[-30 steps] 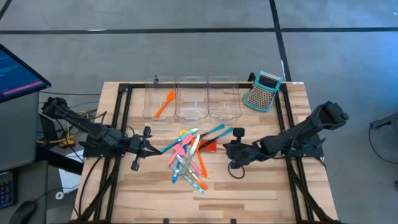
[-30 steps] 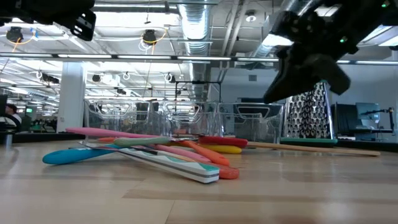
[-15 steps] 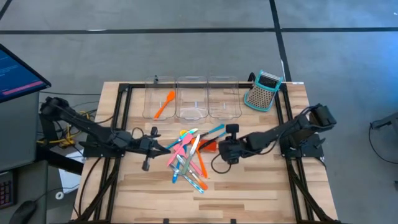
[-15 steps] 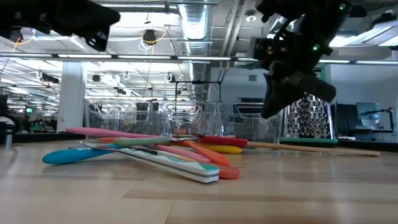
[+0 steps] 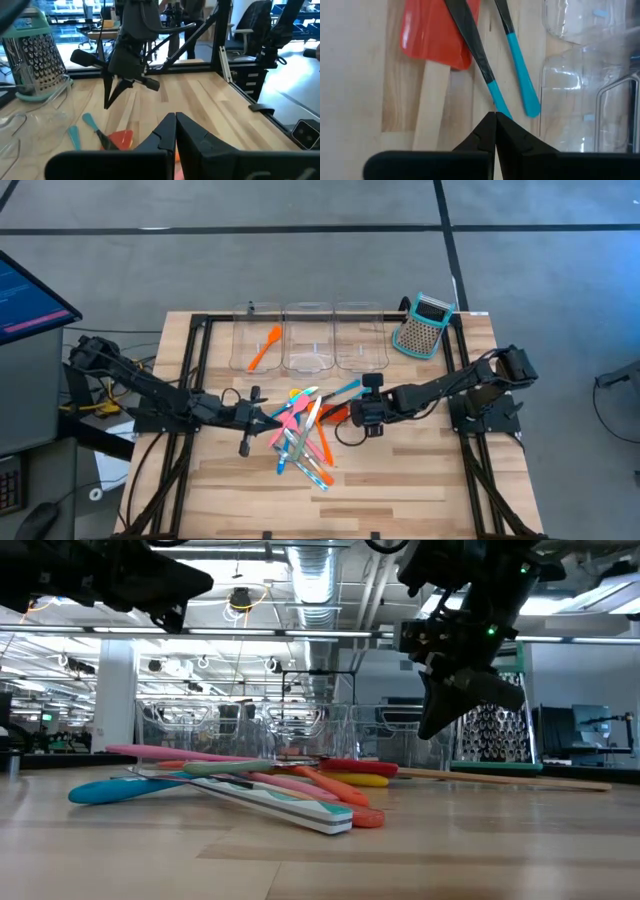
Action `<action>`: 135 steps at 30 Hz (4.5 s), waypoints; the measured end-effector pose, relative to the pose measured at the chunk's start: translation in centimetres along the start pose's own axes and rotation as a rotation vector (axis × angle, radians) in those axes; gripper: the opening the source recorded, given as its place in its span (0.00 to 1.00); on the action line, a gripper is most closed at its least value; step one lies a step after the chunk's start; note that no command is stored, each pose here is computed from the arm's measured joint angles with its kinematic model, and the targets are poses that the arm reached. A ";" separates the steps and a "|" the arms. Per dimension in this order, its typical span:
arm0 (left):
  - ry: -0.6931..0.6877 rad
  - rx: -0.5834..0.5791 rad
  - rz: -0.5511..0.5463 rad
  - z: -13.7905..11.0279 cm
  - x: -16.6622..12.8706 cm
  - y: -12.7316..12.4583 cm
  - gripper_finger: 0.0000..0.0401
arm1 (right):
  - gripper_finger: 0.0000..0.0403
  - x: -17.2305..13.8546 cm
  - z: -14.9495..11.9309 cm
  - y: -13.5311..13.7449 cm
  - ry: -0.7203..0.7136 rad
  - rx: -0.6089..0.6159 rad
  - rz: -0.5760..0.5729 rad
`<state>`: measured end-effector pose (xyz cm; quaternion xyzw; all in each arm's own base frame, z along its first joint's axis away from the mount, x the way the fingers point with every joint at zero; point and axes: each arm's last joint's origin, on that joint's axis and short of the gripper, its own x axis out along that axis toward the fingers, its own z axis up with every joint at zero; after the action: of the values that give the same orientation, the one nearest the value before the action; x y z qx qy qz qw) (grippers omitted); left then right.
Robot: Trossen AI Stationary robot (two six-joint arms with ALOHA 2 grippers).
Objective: Pick & Place Kitchen Items
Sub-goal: Put the bottom blue knife into the middle transparent bin
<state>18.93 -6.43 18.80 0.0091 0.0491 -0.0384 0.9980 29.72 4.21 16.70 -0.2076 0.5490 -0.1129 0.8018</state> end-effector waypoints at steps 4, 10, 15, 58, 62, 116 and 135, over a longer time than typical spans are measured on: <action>0.018 0.004 0.020 -0.4 0.3 0.3 0.00 | 0.01 0.0 0.0 0.0 -0.001 -0.052 -0.002; 0.050 0.010 0.054 -1.2 1.1 0.8 0.00 | 0.01 0.0 0.1 0.0 -0.005 -0.064 -0.002; -0.008 -0.007 0.074 -1.1 1.7 1.2 0.00 | 0.01 0.0 0.2 0.0 -0.018 -0.057 -0.004; -0.018 -0.012 -0.008 -1.1 2.0 1.5 0.00 | 0.31 3.4 -1.9 -2.3 -0.029 0.063 0.116; -0.018 -0.012 -0.008 -1.1 2.0 1.5 0.00 | 0.30 3.7 -1.9 -2.8 -0.045 0.050 0.106; -0.015 -0.004 -0.007 -1.2 2.0 1.5 0.00 | 0.34 2.6 0.1 -2.6 -0.033 -0.039 -0.004; -0.013 -0.003 -0.007 -1.2 2.0 1.5 0.00 | 0.33 1.4 0.3 0.3 -0.033 0.005 -0.094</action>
<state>20.89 -5.06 17.43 0.0070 0.0428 -0.0418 0.9982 30.55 3.98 15.52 -0.2327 0.5251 -0.1485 0.8050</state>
